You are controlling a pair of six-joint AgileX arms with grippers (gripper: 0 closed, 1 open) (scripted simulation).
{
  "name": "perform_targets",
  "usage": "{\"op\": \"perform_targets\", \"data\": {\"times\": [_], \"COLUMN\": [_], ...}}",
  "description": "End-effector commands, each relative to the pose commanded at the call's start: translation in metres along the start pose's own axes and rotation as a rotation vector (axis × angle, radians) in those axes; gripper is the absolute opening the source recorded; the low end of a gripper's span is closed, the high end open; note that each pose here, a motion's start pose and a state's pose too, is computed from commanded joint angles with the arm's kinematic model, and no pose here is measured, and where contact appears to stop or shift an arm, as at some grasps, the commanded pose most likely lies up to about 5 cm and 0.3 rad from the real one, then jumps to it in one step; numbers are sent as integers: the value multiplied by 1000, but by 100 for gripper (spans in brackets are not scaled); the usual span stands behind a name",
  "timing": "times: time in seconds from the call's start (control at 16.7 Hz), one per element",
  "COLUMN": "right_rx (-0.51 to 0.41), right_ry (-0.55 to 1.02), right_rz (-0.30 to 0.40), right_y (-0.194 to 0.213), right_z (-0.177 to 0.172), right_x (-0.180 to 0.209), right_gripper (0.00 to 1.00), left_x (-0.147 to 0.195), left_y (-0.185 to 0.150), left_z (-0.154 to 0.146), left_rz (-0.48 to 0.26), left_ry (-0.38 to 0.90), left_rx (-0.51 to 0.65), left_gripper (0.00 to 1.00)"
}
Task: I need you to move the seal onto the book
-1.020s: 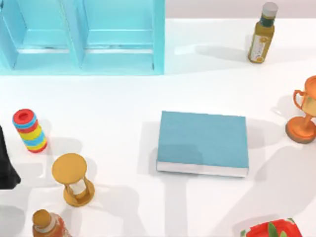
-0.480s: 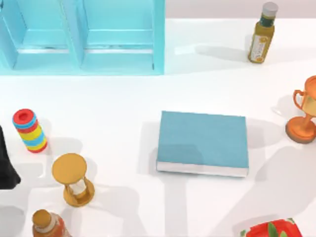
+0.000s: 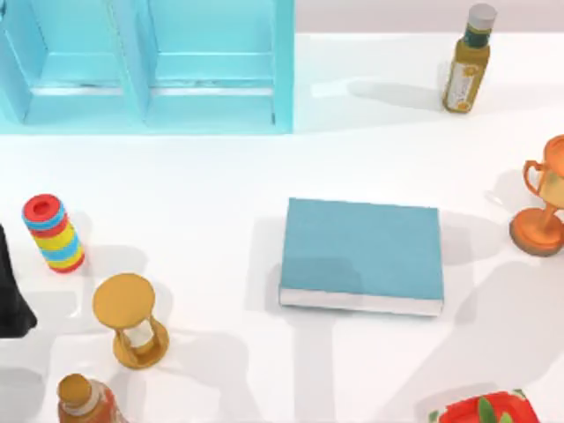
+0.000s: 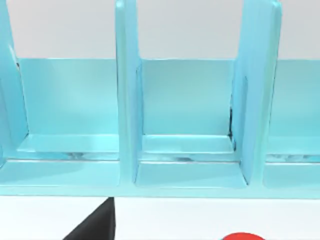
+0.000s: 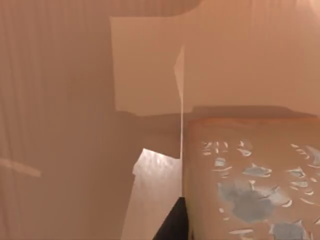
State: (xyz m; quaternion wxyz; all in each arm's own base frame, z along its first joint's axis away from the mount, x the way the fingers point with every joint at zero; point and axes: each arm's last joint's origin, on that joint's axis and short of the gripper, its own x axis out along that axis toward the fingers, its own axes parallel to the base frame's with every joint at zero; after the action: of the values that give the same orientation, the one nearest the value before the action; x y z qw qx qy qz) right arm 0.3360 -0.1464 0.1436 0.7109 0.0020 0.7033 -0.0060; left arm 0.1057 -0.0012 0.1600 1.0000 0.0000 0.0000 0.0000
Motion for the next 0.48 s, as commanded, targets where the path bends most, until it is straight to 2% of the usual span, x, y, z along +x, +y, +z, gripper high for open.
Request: {"op": "perform_targets", "data": {"times": [0.18, 0.48], "right_rx": [39, 108], "right_ry": [-36, -105], "right_rz": [-33, -79], "right_y": [3, 38], "right_z": [5, 16], "right_x": [-19, -89], "right_gripper": [0, 0], "left_x": [0, 0], "left_y": [0, 0], "left_z": [0, 0], "left_rz": [0, 0], "left_ry": [0, 0], "left_rx": [0, 0], "left_gripper": [100, 100]}}
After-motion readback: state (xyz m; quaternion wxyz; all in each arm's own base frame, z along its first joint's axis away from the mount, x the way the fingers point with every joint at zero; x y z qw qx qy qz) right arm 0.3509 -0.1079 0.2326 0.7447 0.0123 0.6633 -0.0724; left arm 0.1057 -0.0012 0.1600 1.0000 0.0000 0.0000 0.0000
